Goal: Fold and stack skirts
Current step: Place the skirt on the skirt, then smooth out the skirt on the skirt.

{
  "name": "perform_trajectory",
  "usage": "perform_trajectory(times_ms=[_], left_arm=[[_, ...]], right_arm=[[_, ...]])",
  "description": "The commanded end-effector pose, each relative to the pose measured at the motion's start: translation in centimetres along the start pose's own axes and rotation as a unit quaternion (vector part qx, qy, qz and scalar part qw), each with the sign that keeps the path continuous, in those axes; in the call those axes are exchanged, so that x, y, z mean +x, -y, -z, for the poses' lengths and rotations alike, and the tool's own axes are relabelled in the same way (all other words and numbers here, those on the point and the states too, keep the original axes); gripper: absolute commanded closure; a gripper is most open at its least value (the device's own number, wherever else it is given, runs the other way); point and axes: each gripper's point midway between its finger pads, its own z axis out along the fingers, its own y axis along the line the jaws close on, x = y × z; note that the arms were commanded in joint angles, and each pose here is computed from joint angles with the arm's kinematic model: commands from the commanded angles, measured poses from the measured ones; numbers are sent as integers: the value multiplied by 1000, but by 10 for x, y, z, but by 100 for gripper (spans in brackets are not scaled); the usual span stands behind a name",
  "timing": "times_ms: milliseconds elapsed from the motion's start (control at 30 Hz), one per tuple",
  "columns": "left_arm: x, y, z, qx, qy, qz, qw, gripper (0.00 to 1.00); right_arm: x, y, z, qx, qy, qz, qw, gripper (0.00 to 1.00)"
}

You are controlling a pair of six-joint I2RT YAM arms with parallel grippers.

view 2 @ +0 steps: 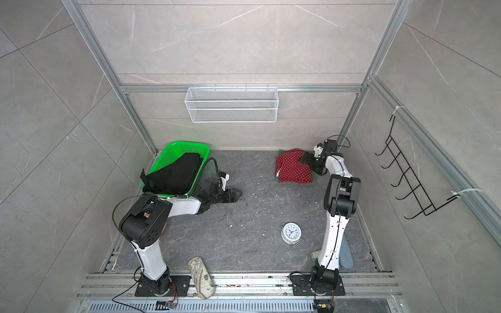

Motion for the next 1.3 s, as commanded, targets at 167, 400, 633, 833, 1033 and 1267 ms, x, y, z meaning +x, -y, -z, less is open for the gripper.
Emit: perform_trajectory(times_ms=[167, 400, 633, 833, 1033, 1267], left_arm=[[-7, 13, -7, 32, 7, -14, 999, 15], [-6, 14, -8, 37, 10, -14, 999, 15], [-3, 13, -8, 39, 11, -14, 999, 15], [-1, 13, -4, 40, 10, -15, 999, 15], [0, 13, 1, 36, 8, -23, 999, 15], [-1, 14, 2, 36, 8, -26, 999, 15]], right_arm=[[-24, -44, 42, -24, 88, 33, 995, 0], [-30, -79, 39, -40, 87, 75, 993, 0], [-24, -55, 0, -5, 42, 43, 998, 0], [-9, -26, -40, 12, 4, 19, 1000, 0], [-8, -20, -56, 6, 0, 14, 1000, 0], [-23, -41, -32, -11, 26, 58, 998, 0]])
